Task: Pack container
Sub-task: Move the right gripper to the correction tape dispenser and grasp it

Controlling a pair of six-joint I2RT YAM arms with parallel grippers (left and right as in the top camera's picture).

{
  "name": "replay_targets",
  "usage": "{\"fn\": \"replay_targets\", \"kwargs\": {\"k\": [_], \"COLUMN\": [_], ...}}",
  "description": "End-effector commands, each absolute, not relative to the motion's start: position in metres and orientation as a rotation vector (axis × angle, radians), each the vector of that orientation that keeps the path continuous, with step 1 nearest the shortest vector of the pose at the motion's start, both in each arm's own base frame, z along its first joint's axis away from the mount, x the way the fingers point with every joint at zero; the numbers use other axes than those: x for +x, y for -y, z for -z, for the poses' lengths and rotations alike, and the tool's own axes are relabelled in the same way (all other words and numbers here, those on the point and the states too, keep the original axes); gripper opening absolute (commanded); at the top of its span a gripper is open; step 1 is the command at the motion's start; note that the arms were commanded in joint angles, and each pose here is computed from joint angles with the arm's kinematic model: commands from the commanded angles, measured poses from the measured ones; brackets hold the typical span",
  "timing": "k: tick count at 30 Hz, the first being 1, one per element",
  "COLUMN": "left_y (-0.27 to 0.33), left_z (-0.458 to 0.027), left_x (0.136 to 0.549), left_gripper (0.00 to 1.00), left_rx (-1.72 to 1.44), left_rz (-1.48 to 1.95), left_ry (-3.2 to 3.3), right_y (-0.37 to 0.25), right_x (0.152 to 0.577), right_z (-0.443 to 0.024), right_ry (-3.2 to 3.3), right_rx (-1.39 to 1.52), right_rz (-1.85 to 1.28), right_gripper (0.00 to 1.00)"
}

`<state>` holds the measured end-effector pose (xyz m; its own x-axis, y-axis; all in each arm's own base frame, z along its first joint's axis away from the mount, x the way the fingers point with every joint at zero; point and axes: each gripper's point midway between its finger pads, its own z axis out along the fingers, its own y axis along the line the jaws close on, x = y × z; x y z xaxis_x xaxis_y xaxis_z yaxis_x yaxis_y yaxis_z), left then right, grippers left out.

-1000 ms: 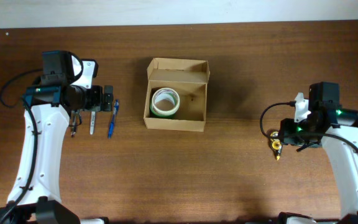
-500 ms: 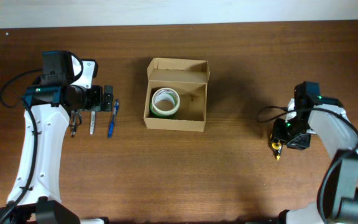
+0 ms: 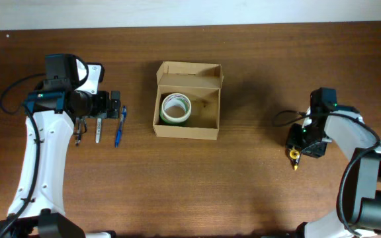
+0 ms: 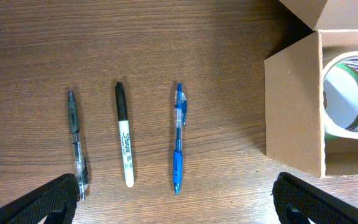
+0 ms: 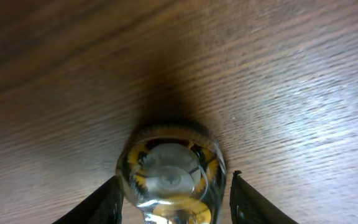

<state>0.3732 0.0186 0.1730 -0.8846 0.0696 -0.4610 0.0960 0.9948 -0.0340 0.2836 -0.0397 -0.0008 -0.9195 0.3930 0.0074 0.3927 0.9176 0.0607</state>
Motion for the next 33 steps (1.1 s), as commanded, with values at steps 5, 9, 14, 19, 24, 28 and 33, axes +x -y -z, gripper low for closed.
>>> {"fn": "replay_targets", "kwargs": {"k": [5,9,14,19,24,28,33], "left_y": [-0.021,-0.021,-0.021,-0.021,-0.021,-0.021,-0.021], "left_z": [-0.179,-0.179,-0.179,-0.179,-0.179,-0.179,-0.179], "left_x": [0.378,0.378,0.378,0.378,0.378,0.378,0.378], "left_gripper": [0.99,0.99,0.99,0.99,0.99,0.99,0.99], "left_rx": [0.129,0.129,0.129,0.129,0.129,0.129,0.129], "left_rz": [0.068,0.068,0.068,0.068,0.068,0.068,0.068], "left_ry": [-2.644,-2.644,-2.644,-2.644,-2.644,-2.644,-2.644], "right_y": [0.036,0.036,0.035,0.038,0.035,0.032,0.037], "right_x": [0.258,0.257,0.254,0.254,0.261,0.279,0.312], "right_z": [0.021,0.021,0.021,0.021,0.016,-0.004,-0.056], "right_ry": [-3.127,-3.131,-3.146,-3.152,-3.134,-3.085,-2.996], "right_rx": [0.671,0.672,0.656,0.622,0.617,0.565,0.486], "right_rz": [-0.066,-0.068,-0.071,-0.051,-0.091,-0.147,-0.146], "right_gripper": [0.53,0.41,0.46,0.41,0.37,0.34,0.28]}}
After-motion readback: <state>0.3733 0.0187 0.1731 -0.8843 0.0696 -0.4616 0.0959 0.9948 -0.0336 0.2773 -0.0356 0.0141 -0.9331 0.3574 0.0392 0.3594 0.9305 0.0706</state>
